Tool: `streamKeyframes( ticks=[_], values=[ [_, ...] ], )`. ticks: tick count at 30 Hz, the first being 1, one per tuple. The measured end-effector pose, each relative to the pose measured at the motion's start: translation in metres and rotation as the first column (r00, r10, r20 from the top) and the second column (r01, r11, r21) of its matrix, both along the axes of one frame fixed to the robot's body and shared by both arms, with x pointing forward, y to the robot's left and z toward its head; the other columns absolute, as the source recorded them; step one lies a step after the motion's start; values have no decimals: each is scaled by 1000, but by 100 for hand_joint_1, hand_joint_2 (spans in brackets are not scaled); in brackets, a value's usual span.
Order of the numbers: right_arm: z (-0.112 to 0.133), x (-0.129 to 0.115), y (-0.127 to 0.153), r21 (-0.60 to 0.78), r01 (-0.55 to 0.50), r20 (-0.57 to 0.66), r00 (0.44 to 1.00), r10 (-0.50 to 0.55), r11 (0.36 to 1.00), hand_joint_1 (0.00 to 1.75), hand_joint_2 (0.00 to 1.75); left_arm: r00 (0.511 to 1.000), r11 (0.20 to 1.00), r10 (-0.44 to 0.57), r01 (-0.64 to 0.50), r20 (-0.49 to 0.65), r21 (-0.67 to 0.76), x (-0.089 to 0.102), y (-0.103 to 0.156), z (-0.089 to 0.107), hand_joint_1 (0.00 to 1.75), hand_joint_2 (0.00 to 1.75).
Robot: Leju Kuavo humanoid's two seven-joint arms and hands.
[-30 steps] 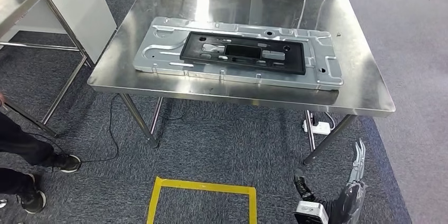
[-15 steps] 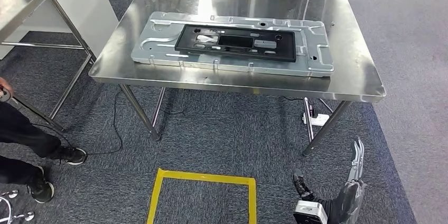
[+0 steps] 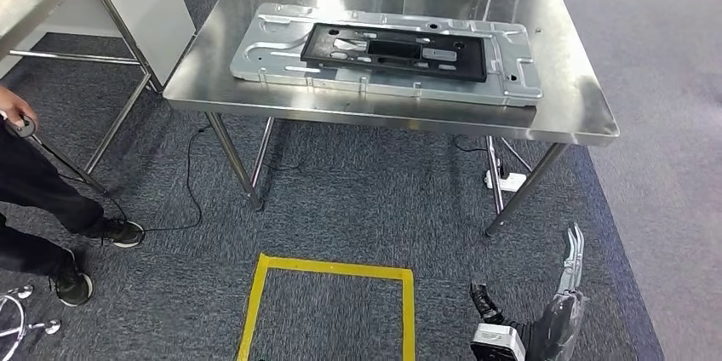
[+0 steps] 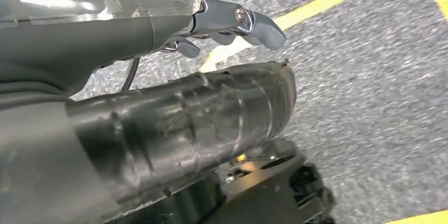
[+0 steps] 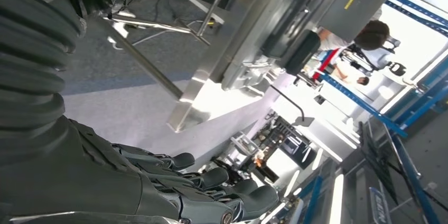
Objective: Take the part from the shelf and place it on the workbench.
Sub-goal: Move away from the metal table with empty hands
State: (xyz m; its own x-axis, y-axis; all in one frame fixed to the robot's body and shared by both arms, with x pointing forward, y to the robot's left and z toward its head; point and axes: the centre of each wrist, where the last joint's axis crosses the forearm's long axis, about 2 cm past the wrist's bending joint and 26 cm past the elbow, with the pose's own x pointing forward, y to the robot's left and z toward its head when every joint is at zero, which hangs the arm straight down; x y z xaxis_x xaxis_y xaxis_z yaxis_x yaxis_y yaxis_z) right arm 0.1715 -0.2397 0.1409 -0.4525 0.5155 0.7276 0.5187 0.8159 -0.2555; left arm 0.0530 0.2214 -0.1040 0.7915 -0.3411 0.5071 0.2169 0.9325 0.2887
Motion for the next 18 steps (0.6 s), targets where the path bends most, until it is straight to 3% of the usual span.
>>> streamKeyframes(
  ticks=[18],
  values=[
    [-2, 2, 2, 15, -1, -15, 1000, 2, 1000, 0, 175, 1000, 1000, 3, -3, -1, 1, -1, 0, 0, 0, 0]
  ],
)
